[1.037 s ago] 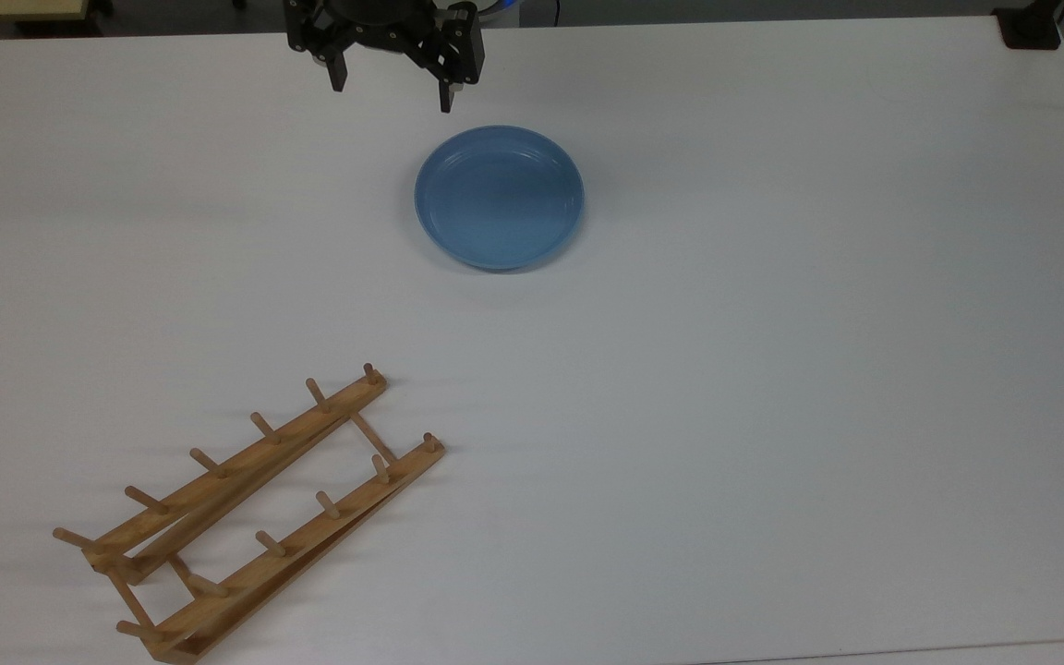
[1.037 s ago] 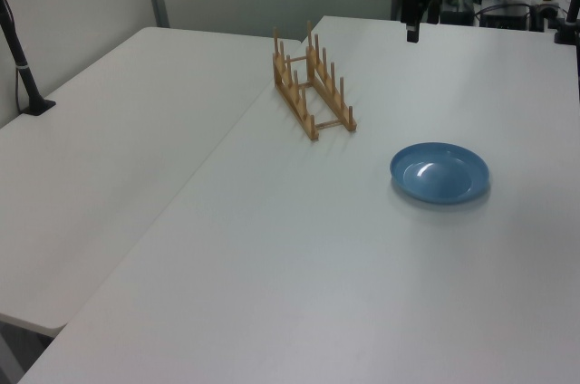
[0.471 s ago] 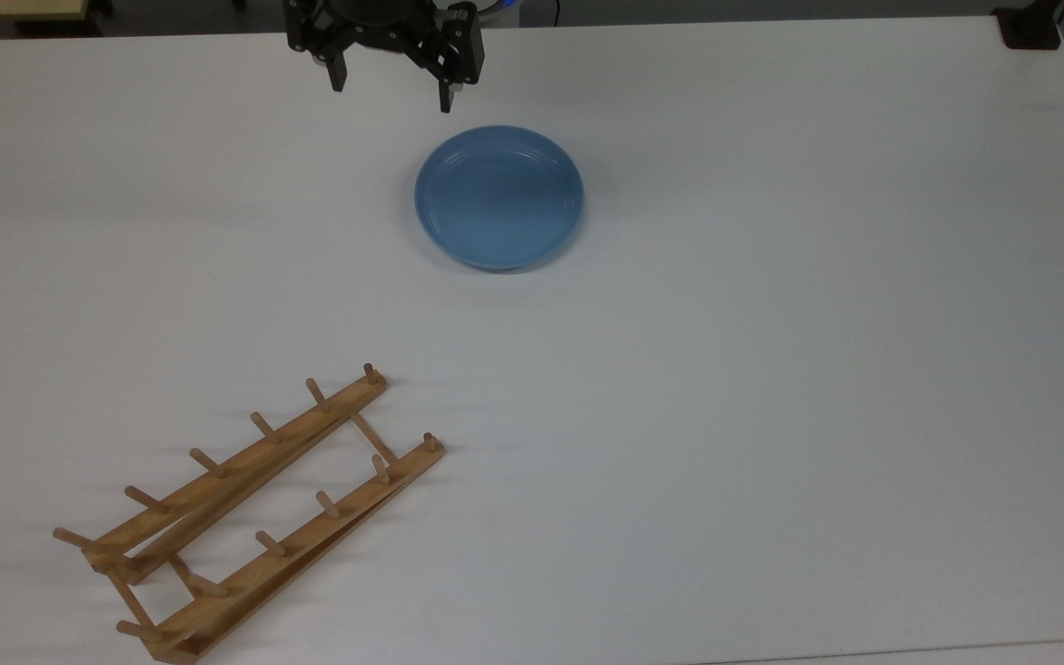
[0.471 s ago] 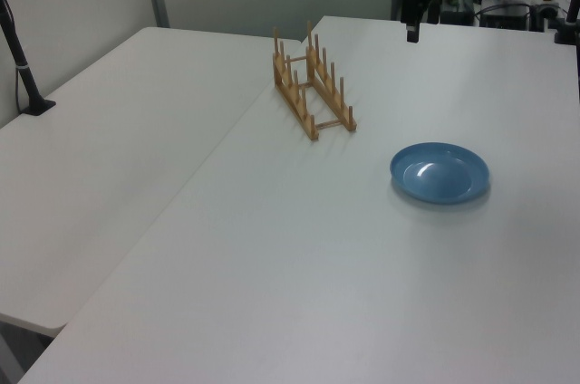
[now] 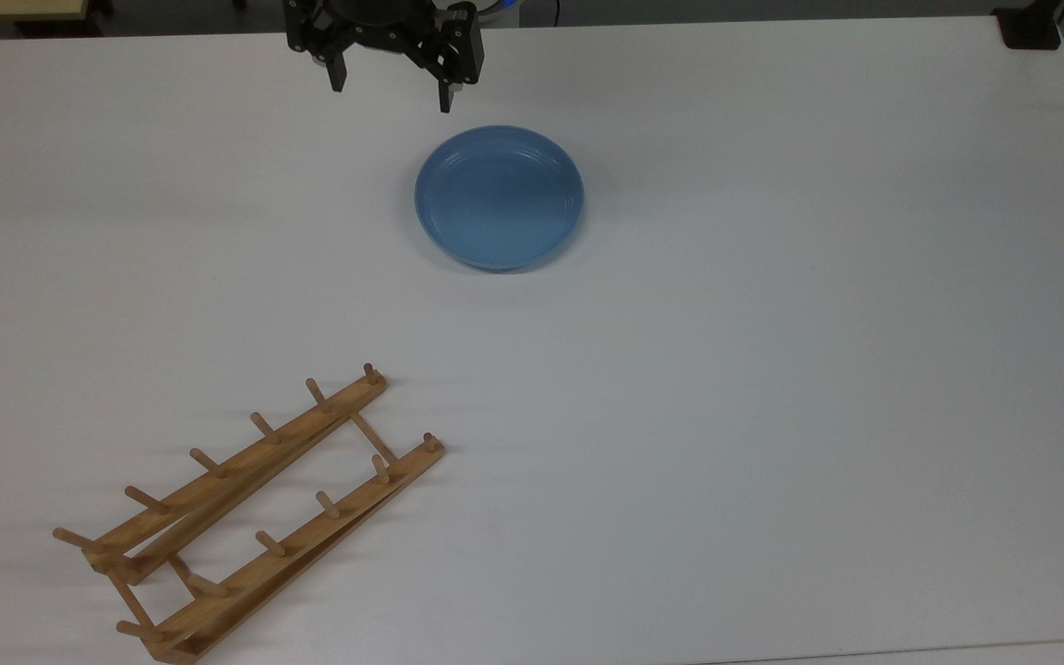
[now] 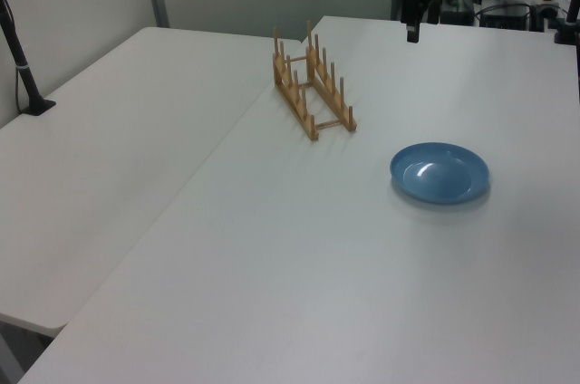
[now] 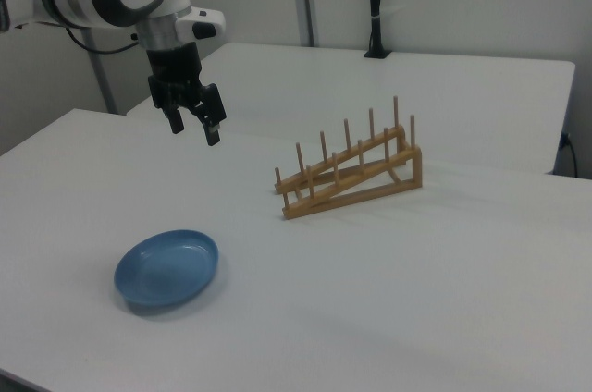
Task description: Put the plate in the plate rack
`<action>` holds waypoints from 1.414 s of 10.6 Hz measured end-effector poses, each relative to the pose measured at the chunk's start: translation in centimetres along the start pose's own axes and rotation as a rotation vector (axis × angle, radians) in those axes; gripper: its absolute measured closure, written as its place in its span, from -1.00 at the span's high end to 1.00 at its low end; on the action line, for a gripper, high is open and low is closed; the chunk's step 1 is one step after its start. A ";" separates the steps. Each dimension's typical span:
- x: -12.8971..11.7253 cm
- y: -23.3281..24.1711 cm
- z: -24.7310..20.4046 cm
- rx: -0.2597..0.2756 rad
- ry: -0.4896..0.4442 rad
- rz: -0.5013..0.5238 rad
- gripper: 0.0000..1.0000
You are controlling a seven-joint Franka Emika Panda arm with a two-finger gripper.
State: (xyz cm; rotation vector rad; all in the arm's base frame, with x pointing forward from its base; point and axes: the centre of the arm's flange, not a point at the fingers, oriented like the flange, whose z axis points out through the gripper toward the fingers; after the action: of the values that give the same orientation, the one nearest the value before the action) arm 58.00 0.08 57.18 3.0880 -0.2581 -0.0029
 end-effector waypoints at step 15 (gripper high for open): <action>1.7 -2.5 20.4 -0.149 -0.298 -0.518 0.52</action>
State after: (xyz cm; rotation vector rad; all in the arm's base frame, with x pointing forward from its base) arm 60.02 1.37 36.74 2.8967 0.5127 -0.4738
